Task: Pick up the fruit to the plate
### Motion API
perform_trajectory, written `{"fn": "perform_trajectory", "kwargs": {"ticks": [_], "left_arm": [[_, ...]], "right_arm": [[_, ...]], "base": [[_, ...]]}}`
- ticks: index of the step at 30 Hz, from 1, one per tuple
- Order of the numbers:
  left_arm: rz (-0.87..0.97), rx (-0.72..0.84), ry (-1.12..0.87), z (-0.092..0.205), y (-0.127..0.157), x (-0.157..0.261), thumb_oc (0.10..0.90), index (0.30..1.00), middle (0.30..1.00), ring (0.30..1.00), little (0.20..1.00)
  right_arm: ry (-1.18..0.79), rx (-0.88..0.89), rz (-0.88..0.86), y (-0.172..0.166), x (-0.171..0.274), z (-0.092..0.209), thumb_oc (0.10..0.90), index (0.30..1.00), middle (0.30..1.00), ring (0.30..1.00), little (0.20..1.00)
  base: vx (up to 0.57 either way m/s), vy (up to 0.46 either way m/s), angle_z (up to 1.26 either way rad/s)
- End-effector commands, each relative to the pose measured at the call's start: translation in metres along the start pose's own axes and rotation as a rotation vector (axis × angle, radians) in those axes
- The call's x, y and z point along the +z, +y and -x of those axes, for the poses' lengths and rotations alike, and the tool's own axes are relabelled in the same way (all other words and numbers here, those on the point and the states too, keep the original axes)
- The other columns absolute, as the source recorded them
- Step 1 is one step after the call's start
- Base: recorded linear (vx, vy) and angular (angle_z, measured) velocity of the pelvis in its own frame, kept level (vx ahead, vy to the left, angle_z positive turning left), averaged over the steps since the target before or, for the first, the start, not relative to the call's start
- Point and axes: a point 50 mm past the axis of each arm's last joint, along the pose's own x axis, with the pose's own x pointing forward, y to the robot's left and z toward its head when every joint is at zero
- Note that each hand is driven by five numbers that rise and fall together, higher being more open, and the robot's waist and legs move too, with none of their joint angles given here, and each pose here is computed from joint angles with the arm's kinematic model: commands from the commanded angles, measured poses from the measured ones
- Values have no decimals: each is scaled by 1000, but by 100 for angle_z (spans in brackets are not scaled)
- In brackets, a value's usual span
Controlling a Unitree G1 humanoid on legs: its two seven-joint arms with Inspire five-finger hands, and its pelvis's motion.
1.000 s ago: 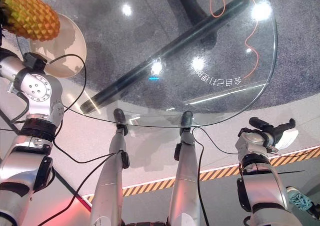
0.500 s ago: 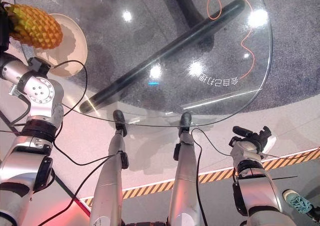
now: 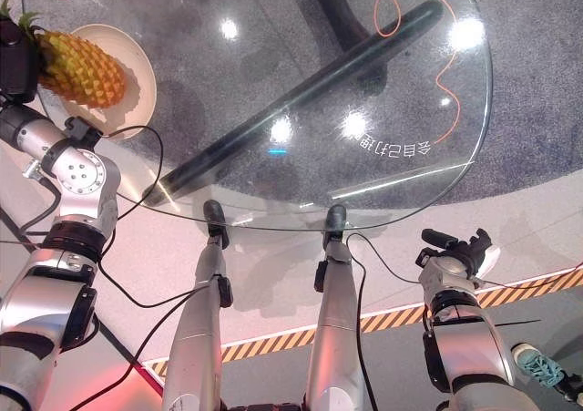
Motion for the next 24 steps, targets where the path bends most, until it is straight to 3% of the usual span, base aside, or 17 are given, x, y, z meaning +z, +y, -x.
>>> {"fn": "perform_trajectory", "kwargs": {"ticks": [1,12,24], "left_arm": [[90,52,-240,-39,-14,48,100,300,300,300,200],[48,121,-313,-45,-16,56,100,300,300,300,200],[33,98,-312,-46,-17,54,100,300,300,300,200]], "right_arm": [[46,-89,64,-21,-23,-5,800,900,900,900,900],[28,-73,67,-14,-17,-3,800,900,900,900,900],[15,-65,58,-10,-16,-1,800,900,900,900,900]], "base": [[0,0,0],[0,0,0],[0,0,0]]}}
